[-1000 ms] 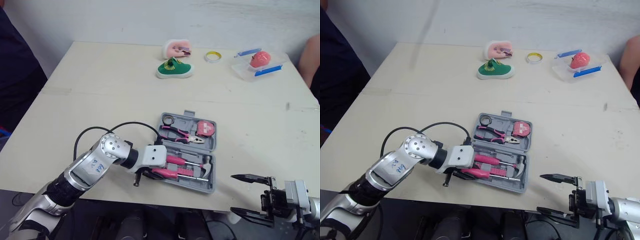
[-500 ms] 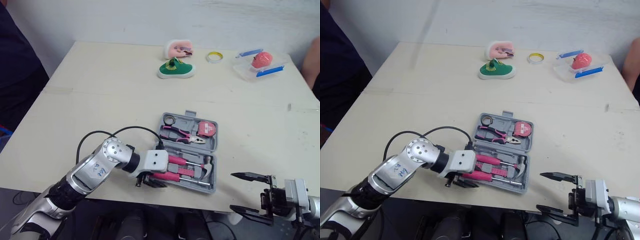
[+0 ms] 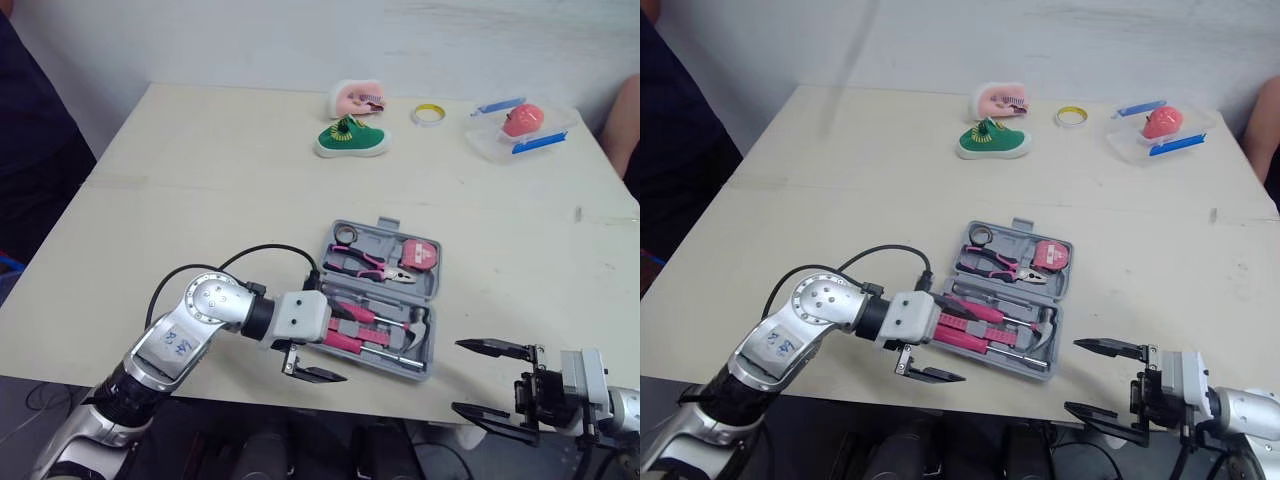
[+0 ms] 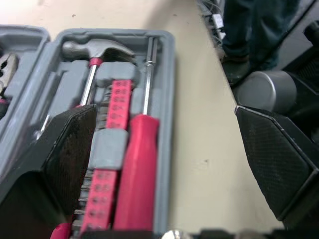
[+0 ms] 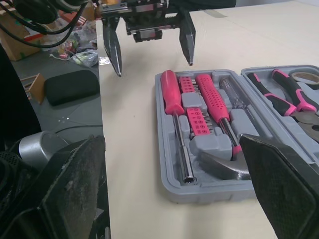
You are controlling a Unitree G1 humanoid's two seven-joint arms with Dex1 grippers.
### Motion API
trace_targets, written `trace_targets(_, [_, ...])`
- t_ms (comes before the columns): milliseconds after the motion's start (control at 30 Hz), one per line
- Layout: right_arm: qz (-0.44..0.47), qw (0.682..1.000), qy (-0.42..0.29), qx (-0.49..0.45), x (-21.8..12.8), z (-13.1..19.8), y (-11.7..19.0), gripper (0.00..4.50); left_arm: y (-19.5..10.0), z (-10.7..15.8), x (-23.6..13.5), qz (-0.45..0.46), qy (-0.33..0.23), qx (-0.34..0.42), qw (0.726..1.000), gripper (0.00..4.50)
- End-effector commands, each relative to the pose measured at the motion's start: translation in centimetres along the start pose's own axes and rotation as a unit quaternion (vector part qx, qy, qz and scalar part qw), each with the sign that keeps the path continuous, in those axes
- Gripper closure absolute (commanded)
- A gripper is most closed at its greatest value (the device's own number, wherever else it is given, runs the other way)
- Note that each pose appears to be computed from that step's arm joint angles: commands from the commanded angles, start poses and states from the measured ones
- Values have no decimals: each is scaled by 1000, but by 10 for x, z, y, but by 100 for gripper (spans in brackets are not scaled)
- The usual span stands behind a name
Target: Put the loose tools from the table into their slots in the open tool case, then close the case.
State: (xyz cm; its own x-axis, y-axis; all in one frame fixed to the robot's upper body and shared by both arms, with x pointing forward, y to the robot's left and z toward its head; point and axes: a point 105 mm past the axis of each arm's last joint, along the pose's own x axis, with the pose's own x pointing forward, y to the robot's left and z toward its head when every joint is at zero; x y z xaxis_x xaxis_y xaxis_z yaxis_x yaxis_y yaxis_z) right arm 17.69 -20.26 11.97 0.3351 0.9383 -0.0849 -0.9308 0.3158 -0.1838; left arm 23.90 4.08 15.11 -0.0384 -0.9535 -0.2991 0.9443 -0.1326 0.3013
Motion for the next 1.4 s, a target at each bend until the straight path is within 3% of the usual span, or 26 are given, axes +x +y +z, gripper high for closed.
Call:
trace_targets(33, [5,1000,-11,-11,7,10,0,0,11,0,-9,42,-59,12,997,140])
trace_targets(267, [6,1000,-2,-9,6,13,-1,0,5,-29,2,45,-45,-5,998,438])
trace_targets(967, [-19,1000,2,-13,6,15,-9,0,-4,-71,14,41,44,-124,990,445])
trace_targets(1067, [-21,1000,-1,-12,8,16,-9,0,-19,-80,18,8,74,-126,989,445])
trace_targets(1400, [-31,999,-3,-6,12,15,-6,0,-22,-116,19,36,161,-192,967,445])
